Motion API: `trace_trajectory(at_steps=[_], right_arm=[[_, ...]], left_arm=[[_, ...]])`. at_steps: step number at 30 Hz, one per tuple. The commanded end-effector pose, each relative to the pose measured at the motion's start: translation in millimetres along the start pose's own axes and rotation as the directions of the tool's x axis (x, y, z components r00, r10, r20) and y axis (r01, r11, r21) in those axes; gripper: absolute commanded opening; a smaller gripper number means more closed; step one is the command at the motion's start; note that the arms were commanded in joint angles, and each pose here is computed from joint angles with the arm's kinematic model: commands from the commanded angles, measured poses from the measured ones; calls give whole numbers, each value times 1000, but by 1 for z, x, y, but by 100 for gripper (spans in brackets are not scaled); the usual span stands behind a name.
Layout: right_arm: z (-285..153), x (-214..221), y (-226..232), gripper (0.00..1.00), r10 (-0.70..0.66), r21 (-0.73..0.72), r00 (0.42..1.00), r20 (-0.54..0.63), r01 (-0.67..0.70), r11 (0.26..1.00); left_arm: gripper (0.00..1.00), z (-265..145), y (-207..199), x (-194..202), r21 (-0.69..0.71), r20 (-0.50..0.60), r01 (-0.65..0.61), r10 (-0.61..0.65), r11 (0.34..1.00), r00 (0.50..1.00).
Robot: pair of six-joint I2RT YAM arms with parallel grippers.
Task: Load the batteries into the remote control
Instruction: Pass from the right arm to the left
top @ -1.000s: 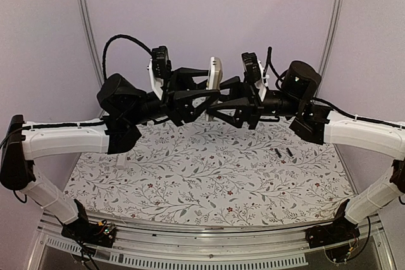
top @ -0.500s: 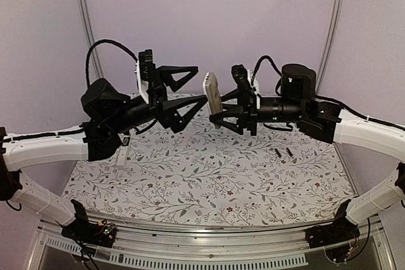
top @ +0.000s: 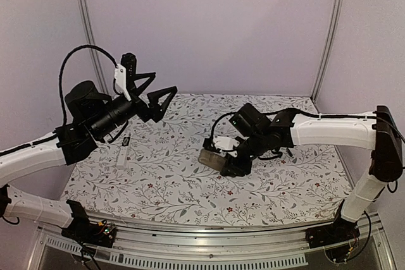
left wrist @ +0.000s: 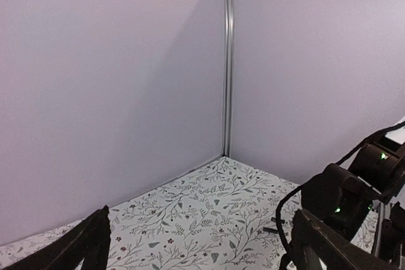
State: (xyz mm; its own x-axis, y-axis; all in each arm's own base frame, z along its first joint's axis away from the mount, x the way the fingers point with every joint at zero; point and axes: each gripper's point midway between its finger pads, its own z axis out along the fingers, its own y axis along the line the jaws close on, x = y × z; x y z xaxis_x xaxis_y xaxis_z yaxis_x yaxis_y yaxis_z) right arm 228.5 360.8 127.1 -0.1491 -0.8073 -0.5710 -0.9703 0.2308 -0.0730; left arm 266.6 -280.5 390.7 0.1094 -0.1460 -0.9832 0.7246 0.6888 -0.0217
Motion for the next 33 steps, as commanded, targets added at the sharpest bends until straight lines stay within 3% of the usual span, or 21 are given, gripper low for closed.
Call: trace_trajectory(at_steps=[1, 6, 11, 27, 33], right_arm=[[6, 6, 5, 0, 1, -1, 998, -63, -1, 1000], [-30, -37, 9, 0, -17, 11, 983, 181, 16, 1000], [-67, -64, 13, 0, -39, 20, 948, 317, 34, 999], [-118, -107, 23, 0, -206, 97, 843, 497, 182, 978], [-116, -108, 27, 0, -237, 97, 833, 499, 218, 971]], left_arm=[[100, -9, 16, 46, -58, -125, 1, -9, 998, 992], [97, -16, -5, 53, 78, -113, -45, 54, 996, 992], [93, -24, -39, 65, 283, -110, -79, 114, 956, 987], [96, -4, -121, 78, 634, -74, -63, 141, 770, 987], [82, 5, -138, 60, 665, 7, -117, 151, 738, 989]])
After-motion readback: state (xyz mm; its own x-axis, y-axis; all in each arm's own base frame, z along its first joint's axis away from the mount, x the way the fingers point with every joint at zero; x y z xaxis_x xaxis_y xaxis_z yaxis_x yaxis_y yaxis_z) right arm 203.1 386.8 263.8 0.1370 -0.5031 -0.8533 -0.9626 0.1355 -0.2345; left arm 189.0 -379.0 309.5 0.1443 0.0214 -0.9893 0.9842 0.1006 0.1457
